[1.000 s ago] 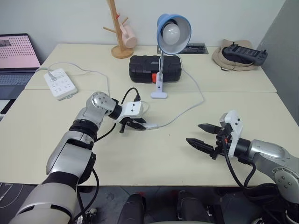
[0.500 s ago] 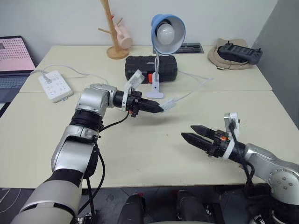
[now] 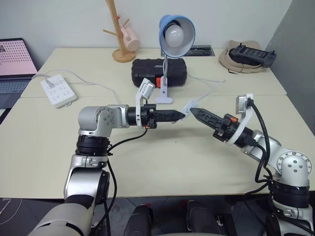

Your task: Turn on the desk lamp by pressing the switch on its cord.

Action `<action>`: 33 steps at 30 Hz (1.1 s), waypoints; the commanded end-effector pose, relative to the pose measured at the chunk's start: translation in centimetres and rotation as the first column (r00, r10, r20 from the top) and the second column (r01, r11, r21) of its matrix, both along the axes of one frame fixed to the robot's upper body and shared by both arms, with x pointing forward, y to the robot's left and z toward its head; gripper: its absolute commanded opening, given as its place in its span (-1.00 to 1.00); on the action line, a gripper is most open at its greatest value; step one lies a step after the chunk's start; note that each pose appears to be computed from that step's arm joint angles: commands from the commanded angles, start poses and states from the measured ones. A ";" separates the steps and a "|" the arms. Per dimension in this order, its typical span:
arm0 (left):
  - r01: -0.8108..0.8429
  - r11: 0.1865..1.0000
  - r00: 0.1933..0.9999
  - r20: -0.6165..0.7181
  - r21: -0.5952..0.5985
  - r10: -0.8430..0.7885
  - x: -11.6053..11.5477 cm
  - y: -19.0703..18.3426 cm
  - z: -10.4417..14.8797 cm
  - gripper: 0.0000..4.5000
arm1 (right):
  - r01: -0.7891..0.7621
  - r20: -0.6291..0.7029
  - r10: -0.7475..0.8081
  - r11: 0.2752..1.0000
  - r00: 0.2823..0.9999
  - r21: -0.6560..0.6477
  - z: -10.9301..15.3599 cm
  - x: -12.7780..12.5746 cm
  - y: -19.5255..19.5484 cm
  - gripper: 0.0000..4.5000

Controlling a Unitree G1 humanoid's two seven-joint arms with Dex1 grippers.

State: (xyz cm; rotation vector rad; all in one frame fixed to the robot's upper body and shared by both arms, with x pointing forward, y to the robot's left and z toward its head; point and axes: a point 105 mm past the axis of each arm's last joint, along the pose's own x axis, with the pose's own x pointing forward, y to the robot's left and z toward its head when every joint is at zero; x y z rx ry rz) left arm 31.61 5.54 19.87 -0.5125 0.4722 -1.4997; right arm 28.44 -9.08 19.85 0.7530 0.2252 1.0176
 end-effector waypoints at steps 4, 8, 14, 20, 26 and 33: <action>0.004 0.998 1.000 0.027 -0.055 -0.002 -0.7 -0.2 1.4 -0.83 | -0.032 0.045 0.029 0.998 0.999 0.048 1.8 -0.2 0.6 1.00; 0.004 0.998 1.000 0.025 -0.056 -0.002 -0.8 -0.2 1.3 -0.83 | -0.036 0.044 0.034 0.998 0.998 0.053 1.9 -0.3 0.6 1.00; 0.007 0.998 1.000 0.023 -0.056 -0.006 -0.7 -0.1 1.2 -0.83 | -0.039 0.044 0.036 0.997 0.998 0.068 2.1 -0.3 0.3 0.39; 0.007 0.998 1.000 0.027 -0.056 -0.006 -0.5 -0.1 1.3 -0.83 | -0.035 0.041 0.033 0.998 0.999 0.059 1.9 -0.4 0.2 -0.29; 0.007 0.998 0.999 0.034 -0.055 -0.005 -0.3 -0.2 1.4 -0.83 | -0.048 0.044 0.045 0.997 0.998 0.057 1.9 -0.7 0.4 -0.73; 0.012 0.999 0.999 0.038 -0.053 -0.010 -0.3 -0.4 1.4 -0.83 | -0.065 0.045 0.063 0.997 0.997 0.046 1.8 -1.0 0.6 -0.76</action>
